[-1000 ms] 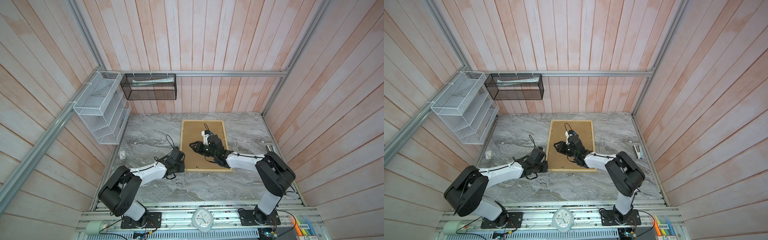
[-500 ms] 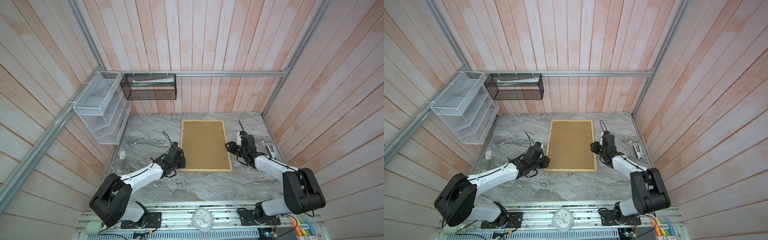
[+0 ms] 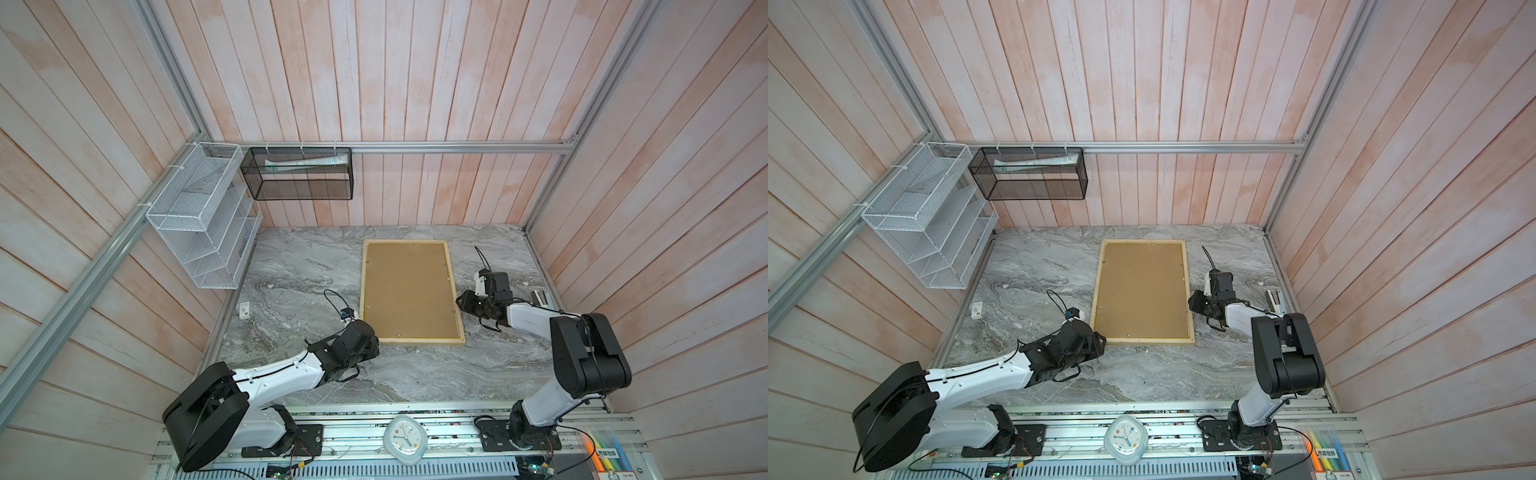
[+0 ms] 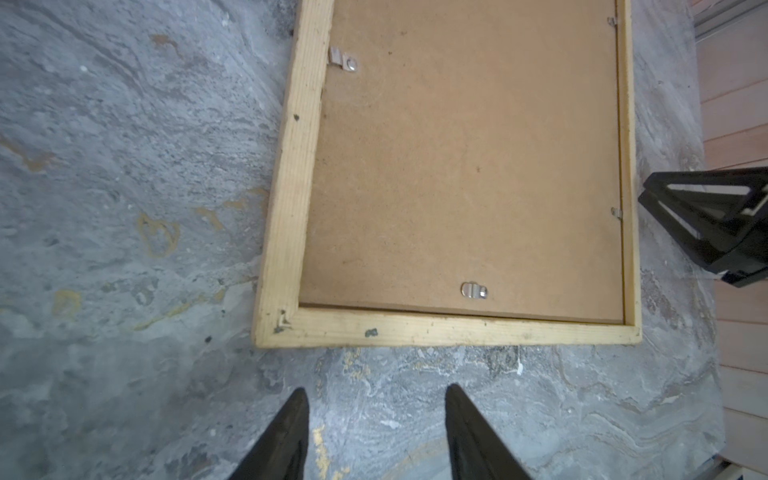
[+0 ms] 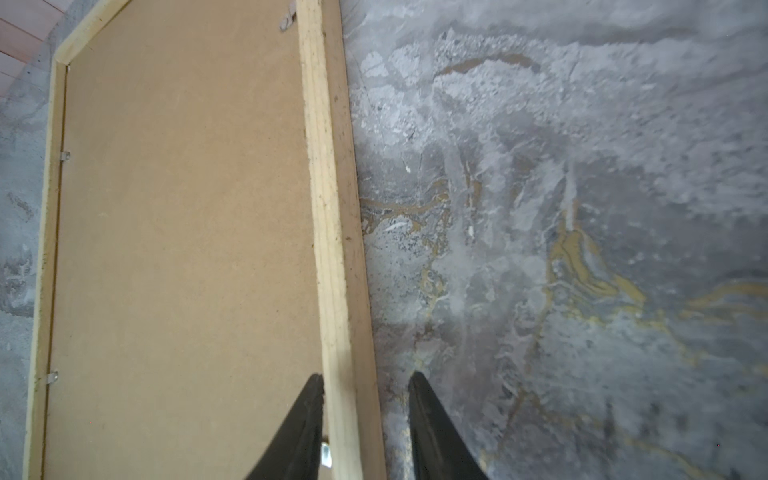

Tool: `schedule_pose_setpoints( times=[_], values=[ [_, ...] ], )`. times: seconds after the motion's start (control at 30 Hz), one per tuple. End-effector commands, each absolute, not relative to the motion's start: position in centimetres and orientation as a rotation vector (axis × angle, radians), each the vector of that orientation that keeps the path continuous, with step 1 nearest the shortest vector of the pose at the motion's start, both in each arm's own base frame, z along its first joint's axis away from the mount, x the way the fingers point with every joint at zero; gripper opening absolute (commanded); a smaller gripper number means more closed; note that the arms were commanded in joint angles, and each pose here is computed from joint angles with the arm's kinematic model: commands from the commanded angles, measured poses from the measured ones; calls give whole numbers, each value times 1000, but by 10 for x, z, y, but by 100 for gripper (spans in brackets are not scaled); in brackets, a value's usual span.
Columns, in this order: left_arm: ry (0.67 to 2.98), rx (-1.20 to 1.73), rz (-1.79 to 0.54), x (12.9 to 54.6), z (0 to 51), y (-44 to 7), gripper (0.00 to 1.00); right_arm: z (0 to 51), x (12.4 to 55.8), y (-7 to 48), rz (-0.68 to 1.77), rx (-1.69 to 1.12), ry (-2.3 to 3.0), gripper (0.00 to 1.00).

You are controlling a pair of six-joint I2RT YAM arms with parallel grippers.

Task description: Put the photo into the frame

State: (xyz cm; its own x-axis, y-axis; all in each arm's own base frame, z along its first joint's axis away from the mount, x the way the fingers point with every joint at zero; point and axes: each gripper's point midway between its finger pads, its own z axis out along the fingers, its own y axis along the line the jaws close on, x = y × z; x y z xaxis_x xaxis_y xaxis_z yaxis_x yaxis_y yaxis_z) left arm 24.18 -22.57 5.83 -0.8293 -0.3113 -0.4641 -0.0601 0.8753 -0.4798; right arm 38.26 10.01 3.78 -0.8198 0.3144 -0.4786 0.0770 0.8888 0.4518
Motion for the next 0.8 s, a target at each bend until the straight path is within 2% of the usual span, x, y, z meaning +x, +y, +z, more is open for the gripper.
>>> schedule_pose_setpoints(
  times=[0.0,0.27,0.43,0.6,0.77],
  values=[
    [2491,-289,-634,248,58,-234,56,33,384,109,610,234,2520,36],
    [2522,-243,-620,253,48,-245,58,27,383,119,662,197,2539,35],
    [2527,-219,-574,259,46,-245,59,21,380,114,630,232,2550,30],
    [2517,-243,-566,269,42,-239,59,18,373,108,610,311,2537,26],
    [2494,-250,-562,281,44,-237,59,14,359,109,697,447,2485,24]
  ],
)
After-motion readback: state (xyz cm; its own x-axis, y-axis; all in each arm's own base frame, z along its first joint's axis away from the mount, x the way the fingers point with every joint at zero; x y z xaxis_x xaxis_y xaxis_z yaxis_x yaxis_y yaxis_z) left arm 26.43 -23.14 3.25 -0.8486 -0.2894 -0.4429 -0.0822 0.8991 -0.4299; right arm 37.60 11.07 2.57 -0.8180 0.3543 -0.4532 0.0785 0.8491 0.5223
